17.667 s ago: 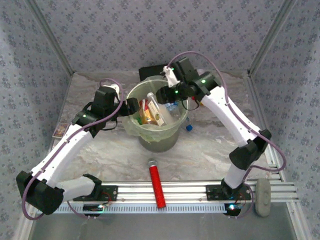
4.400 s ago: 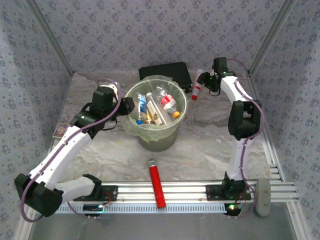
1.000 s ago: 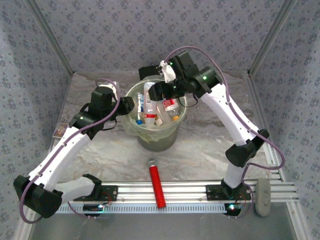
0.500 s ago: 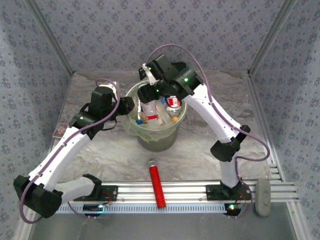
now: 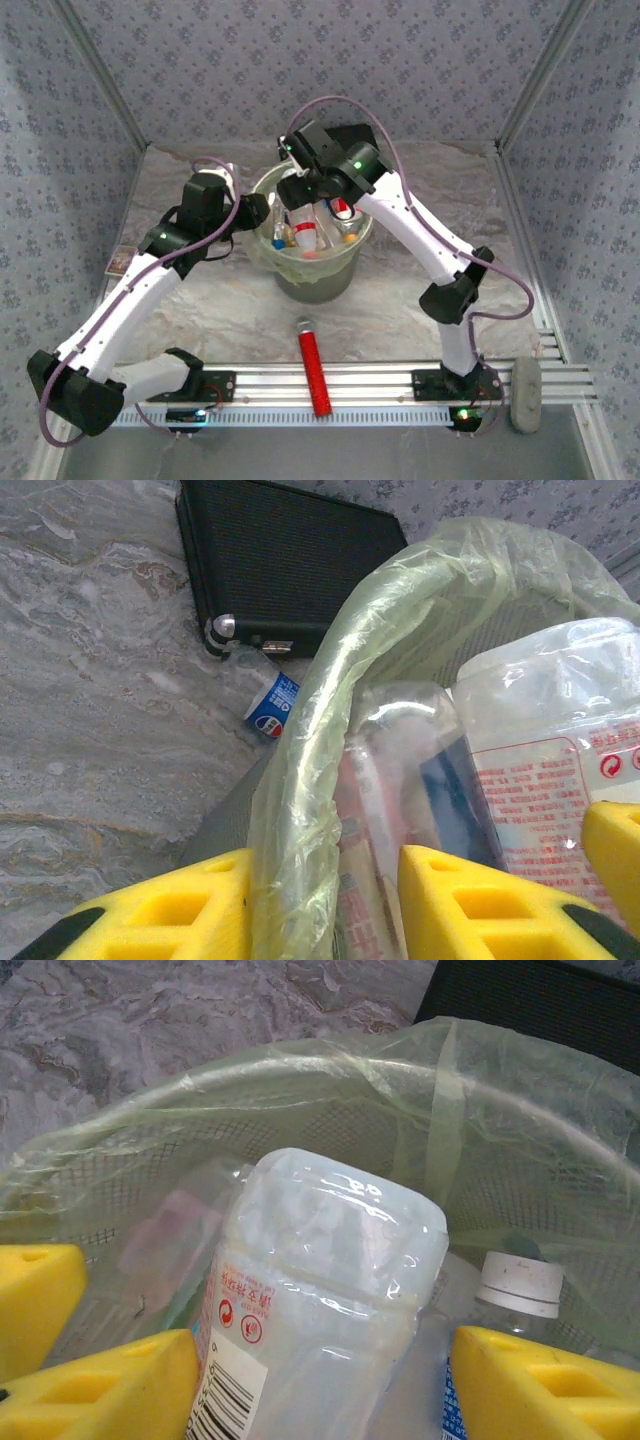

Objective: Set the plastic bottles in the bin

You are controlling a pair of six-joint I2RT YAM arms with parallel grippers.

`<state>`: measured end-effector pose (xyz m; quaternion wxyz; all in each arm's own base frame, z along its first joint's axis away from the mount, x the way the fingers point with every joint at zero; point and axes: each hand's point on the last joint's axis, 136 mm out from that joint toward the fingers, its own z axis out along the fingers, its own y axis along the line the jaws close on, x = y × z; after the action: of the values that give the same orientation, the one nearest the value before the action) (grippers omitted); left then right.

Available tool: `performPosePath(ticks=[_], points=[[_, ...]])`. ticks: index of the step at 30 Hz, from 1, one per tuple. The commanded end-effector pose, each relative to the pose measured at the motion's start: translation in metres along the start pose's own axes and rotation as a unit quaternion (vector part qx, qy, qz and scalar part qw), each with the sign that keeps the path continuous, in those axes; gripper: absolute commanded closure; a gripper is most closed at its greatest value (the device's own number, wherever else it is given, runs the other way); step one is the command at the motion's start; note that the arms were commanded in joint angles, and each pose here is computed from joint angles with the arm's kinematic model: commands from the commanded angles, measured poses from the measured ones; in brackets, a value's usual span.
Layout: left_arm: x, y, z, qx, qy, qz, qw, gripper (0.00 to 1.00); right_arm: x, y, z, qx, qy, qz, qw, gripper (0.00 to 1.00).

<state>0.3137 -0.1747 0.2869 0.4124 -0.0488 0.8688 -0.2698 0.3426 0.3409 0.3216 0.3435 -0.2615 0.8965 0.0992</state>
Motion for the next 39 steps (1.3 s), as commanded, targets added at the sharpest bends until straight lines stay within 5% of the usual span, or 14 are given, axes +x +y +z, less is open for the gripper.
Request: performPosePath(ticks=[1, 10, 16, 26, 39], points=[[-0.006, -0.011, -0.002, 0.020, -0.010, -0.001, 1.000, 0.60, 0.014, -0.036, -0.018, 0.057, 0.018, 0.002, 0.998, 0.33], [-0.005, -0.010, -0.004, 0.021, -0.010, 0.000, 1.000, 0.60, 0.015, -0.054, -0.032, 0.072, 0.004, 0.018, 0.997, 0.33], [-0.006, -0.011, -0.005, 0.021, -0.012, 0.000, 1.000, 0.60, 0.000, -0.029, -0.042, 0.012, -0.025, 0.009, 1.000, 0.34], [-0.005, -0.009, -0.004, 0.019, -0.011, -0.001, 1.000, 0.60, 0.033, -0.022, -0.012, 0.001, 0.023, 0.024, 0.999, 0.44], [-0.004, -0.010, -0.004, 0.023, -0.010, -0.004, 1.000, 0.60, 0.016, -0.020, 0.010, -0.009, -0.040, 0.026, 0.999, 0.51]])
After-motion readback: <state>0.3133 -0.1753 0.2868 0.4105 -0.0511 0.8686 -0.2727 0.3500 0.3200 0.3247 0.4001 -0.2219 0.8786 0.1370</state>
